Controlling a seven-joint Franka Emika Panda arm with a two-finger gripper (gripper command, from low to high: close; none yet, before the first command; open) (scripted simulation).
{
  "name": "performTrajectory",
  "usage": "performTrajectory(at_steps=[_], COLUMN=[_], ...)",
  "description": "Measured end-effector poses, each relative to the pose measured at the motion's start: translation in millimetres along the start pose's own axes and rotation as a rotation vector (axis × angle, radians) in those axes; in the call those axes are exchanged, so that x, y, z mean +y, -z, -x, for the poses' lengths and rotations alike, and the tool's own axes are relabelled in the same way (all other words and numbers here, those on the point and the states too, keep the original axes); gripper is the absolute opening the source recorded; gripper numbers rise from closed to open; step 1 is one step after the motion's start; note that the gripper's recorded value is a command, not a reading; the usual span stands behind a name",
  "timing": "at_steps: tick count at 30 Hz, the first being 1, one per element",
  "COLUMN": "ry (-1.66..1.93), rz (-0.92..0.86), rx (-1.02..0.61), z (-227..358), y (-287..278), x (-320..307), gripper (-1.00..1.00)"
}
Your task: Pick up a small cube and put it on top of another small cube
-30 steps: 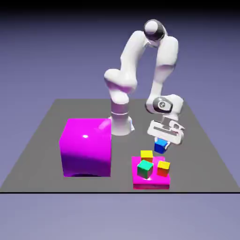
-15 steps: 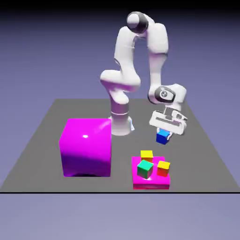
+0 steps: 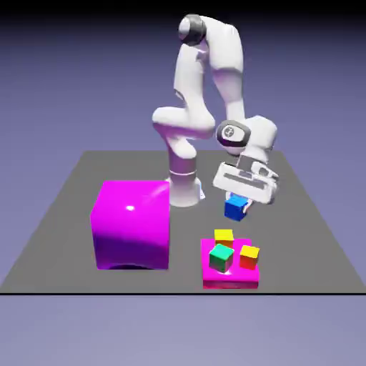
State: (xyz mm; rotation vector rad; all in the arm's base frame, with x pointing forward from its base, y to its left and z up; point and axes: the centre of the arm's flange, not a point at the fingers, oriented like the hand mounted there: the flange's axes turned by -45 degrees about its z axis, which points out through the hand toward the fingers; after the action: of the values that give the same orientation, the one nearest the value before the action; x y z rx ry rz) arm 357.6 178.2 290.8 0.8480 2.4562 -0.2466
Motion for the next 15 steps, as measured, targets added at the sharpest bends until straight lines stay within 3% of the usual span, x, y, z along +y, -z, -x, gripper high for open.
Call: performTrajectory(at_steps=[15], ry=[0.000], rz=[-0.012], rx=[0.001], z=[-3], y=[-60], x=[-1], gripper=[-1.00])
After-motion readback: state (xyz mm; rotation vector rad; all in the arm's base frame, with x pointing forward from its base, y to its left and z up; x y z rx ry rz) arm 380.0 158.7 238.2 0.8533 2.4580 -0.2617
